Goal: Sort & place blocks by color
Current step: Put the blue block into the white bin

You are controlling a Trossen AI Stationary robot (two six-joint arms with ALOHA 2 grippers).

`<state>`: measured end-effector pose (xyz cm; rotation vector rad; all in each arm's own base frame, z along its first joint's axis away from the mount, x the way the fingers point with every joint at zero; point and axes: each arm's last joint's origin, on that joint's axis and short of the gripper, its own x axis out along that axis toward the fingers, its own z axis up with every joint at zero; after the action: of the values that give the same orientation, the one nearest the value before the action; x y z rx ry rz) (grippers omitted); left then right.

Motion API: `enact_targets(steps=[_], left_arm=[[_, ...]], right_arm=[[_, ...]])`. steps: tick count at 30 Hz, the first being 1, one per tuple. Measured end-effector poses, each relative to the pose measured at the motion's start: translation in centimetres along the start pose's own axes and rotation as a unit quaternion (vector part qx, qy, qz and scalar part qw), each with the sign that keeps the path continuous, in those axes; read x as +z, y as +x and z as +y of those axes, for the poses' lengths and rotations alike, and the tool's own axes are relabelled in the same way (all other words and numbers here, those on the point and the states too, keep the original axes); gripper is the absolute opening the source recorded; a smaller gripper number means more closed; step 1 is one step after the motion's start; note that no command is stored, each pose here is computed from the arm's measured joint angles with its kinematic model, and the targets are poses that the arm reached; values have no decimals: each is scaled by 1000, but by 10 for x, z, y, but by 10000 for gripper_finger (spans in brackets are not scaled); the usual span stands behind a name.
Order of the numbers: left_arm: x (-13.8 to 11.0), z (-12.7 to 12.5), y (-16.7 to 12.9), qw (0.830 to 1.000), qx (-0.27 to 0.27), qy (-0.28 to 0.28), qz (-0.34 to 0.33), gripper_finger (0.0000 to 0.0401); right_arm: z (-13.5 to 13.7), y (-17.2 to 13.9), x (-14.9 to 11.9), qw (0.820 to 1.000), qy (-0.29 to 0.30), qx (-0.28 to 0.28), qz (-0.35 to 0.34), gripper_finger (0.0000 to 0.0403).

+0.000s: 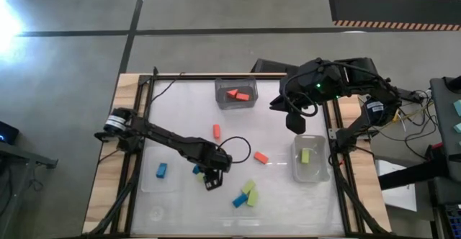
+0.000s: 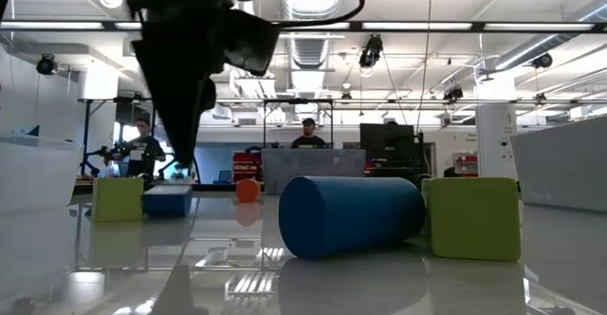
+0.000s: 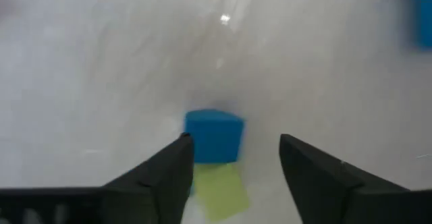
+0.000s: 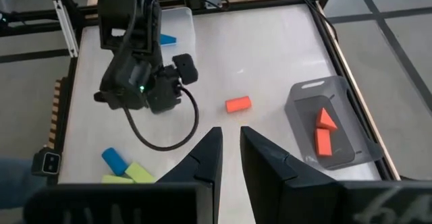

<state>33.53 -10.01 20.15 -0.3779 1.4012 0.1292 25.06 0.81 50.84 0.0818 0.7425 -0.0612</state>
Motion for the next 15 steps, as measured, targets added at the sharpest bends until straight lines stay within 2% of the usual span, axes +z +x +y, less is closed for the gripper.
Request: enact_targets(steps=[4, 8, 15], left_arm=[[-10, -2, 5, 998, 26, 65, -1, 257], [-13, -3, 9, 993, 41, 108, -15, 288], [-18, 4, 18, 992, 66, 101, -21, 295]], right_arm=[[0, 0, -1, 1000, 5, -1, 6, 43], [0, 0, -3, 1000, 7, -2, 15, 43], [-1, 0, -4, 1000, 7, -3, 21, 43]])
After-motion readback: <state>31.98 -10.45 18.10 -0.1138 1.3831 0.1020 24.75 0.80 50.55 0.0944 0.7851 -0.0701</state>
